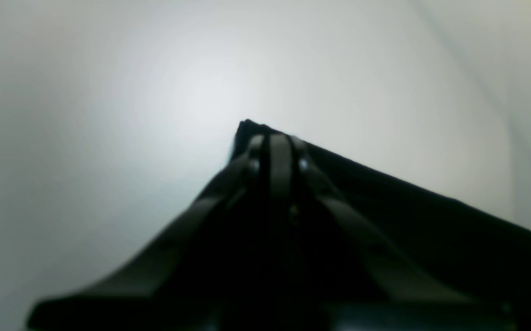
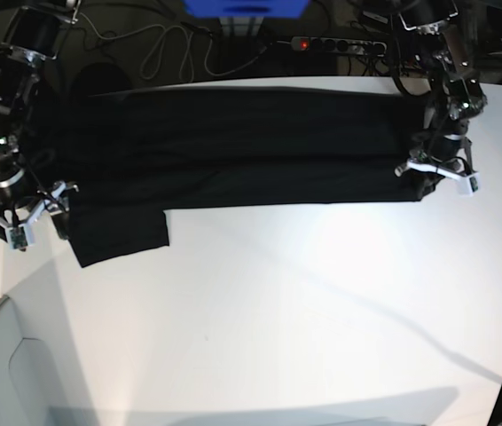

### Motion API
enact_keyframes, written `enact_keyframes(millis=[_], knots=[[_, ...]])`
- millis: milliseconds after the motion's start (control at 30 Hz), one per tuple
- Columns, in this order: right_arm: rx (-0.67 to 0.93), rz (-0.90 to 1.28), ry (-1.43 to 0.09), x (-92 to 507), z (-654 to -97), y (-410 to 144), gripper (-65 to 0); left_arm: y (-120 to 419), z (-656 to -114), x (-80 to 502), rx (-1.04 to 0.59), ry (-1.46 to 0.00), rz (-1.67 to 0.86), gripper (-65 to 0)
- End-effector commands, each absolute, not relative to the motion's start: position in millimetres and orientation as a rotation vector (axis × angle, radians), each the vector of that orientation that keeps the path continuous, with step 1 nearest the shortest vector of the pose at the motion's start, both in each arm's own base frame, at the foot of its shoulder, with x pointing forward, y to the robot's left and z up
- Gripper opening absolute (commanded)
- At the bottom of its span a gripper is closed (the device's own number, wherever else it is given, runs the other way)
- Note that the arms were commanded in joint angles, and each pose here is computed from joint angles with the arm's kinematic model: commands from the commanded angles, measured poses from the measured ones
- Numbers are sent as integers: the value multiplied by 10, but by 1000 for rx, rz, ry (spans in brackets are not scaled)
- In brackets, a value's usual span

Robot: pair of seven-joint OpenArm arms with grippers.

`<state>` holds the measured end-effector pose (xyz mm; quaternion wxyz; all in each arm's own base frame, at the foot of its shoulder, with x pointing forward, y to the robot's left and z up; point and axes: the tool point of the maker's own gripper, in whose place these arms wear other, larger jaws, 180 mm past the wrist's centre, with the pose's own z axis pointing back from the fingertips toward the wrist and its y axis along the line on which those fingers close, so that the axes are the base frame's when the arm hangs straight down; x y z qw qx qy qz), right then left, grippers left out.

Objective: Fold the T-shirt properly
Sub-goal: 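Regrasp the folded edge with both grippers and lift it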

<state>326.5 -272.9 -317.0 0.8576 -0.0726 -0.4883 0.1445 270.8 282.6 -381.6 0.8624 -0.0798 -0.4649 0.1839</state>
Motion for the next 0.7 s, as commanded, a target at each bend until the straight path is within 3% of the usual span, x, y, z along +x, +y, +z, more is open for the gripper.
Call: enact_keyframes(millis=[0,100,333,667], knots=[[-150,322,-1087,3379,-2993,-2730,-166,2859,-3665,2771,-163,-1026,373,-650],[-135,292,-1085,3517,-3021,-2777,-162,2838,-3557,2794,-160,-1053,353,-650],[-52,235,-844,3863,-3512,-2812,-162,2771,-3380,2733,-149,-1086,309,-650],[31,252,-727,3972,-3897,-2603,-162,2825,-3372,2674,-132,-1084,316,-650]])
